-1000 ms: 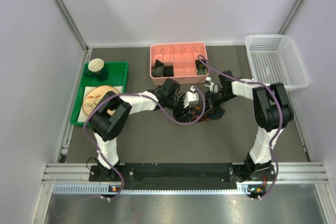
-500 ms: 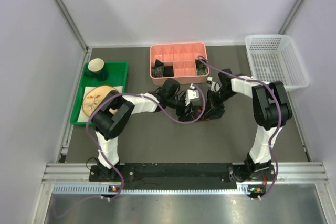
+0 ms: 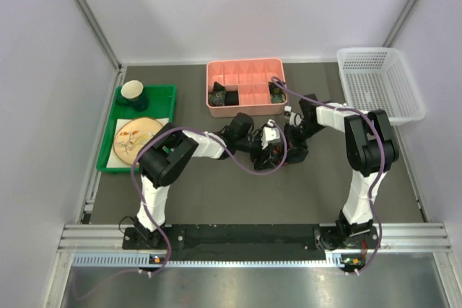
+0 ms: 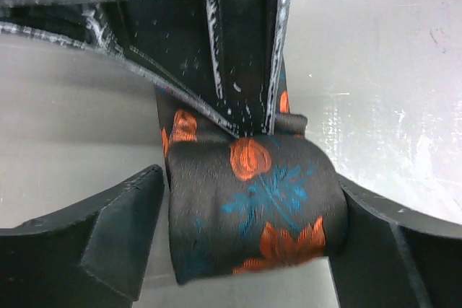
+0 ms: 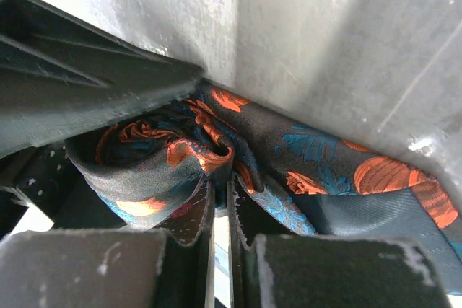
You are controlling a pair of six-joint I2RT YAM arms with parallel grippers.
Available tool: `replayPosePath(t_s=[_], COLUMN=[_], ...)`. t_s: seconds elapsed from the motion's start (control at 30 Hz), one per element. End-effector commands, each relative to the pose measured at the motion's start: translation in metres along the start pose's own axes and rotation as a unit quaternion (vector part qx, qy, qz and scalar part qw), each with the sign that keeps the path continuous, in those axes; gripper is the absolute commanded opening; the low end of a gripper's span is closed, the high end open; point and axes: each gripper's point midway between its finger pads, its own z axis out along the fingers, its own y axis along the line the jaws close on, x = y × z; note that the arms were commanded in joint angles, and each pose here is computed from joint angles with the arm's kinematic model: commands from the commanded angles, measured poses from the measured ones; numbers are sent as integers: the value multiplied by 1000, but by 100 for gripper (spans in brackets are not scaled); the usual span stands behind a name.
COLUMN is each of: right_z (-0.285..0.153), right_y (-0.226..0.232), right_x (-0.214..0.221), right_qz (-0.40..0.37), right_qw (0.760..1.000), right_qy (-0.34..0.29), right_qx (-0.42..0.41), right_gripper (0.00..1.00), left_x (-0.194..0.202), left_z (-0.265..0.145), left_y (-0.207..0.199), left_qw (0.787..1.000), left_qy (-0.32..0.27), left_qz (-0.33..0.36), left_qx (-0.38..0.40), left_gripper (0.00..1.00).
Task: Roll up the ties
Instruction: Roll the tie at the center of the board.
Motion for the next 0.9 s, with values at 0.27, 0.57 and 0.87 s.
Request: replayPosePath(t_s=[0.27, 0.57, 0.87], right_z=[51, 37, -18], right_y=[-42, -13, 18], right_x=[-10, -9, 1], right_qz=[-5, -11, -11], right_qw=[998, 1000, 995], right_qy=[9, -1, -21], right_qx=[59, 9, -94], right_gripper=[0, 5, 34], left_x=[-19, 41, 79], left_z=[23, -14, -34], left_y=[3, -19, -29], left_qw=[1000, 986, 953], left_qy=[-18, 169, 299], left_qz=[15, 11, -16], left_qx=[5, 11, 43], left_gripper=[57, 22, 10])
